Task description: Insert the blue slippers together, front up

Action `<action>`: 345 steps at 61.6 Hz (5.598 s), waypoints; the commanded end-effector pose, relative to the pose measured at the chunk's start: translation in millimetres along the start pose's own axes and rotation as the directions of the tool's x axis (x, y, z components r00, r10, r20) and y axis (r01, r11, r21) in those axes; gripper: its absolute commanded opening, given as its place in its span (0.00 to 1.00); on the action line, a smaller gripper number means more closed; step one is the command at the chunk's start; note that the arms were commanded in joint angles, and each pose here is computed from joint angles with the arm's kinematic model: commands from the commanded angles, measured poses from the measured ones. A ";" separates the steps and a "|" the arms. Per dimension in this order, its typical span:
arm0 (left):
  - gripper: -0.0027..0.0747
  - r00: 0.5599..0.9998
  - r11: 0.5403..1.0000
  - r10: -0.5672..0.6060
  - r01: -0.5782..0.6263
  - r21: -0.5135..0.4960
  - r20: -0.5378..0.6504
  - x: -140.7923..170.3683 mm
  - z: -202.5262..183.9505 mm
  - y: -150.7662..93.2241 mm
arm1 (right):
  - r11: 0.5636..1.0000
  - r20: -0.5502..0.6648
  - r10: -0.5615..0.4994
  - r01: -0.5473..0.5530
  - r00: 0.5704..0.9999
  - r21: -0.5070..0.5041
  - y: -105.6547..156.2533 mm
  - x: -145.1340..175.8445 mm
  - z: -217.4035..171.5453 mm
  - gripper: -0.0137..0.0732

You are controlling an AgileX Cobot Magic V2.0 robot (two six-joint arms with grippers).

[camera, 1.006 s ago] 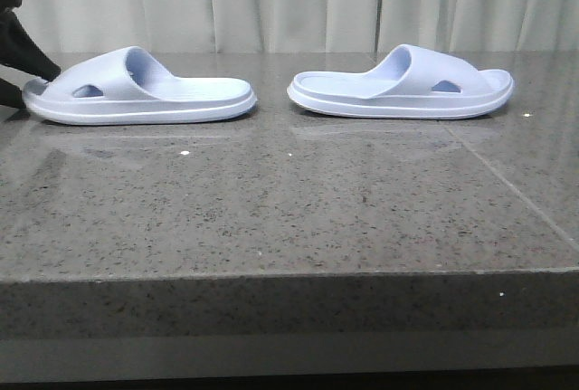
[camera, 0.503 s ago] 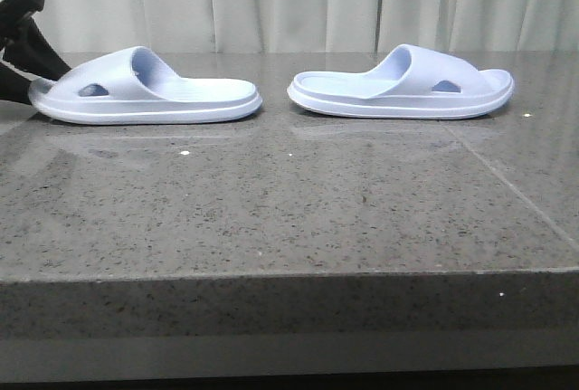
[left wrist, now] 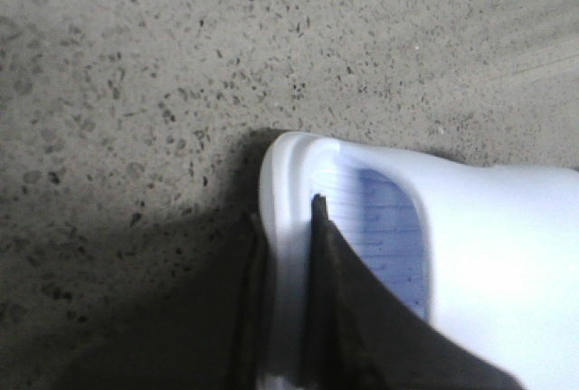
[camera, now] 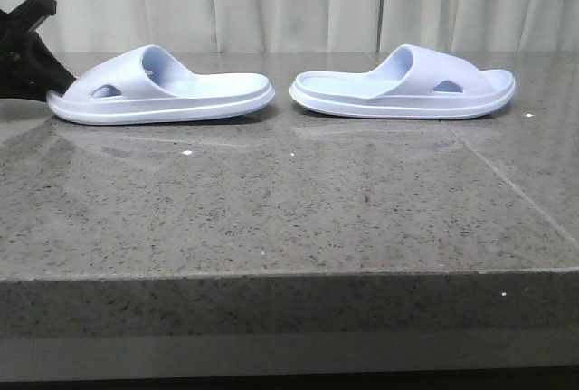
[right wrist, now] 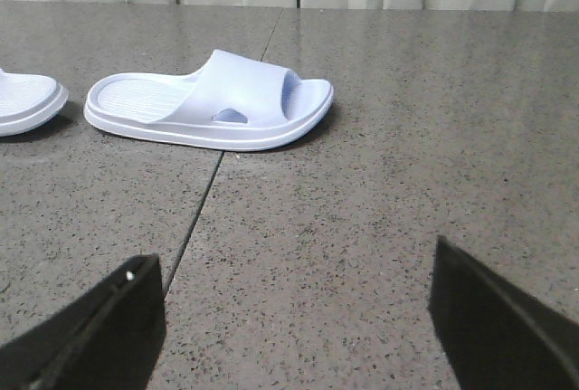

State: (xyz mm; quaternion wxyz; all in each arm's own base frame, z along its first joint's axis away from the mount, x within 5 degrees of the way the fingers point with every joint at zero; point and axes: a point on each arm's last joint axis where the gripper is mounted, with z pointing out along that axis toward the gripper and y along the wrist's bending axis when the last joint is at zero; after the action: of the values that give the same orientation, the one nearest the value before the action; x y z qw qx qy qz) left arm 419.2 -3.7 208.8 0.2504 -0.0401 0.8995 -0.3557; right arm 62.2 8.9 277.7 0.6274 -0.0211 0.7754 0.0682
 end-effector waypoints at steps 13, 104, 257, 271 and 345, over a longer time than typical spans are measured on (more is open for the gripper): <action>0.01 0.996 0.985 -0.058 0.069 0.160 -0.071 3.8 -12.8 -7.0 | 1.000 0.095 -0.018 0.018 0.995 0.003 0.6 -17.8 -1.9 0.86; 0.01 0.963 0.853 -0.269 0.244 0.461 -0.014 -14.4 -57.2 -16.8 | 0.998 -0.026 0.062 -0.061 0.998 0.009 2.0 -42.1 49.8 0.68; 0.01 0.963 0.854 -0.267 0.244 0.459 -0.014 -14.3 -57.2 -16.7 | 0.736 -0.733 0.396 -0.669 0.553 -0.107 -57.1 -37.6 363.9 0.14; 0.01 0.963 0.854 -0.267 0.244 0.459 -0.014 -14.3 -57.2 -16.7 | 0.692 -0.709 0.456 -0.715 0.538 -0.097 -76.4 -47.0 356.2 0.03; 0.01 0.966 0.803 -0.253 0.245 0.543 -0.061 -10.1 -32.9 -53.8 | 0.479 -0.673 0.503 -0.823 0.543 -0.305 6.4 -91.1 354.6 0.03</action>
State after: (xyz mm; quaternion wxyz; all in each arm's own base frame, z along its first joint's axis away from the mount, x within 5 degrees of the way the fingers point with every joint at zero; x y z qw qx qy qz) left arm 415.2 -8.5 228.5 0.1977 -0.1280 0.7845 -0.5738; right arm 431.4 49.2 258.5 0.2528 0.0870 0.8150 0.5141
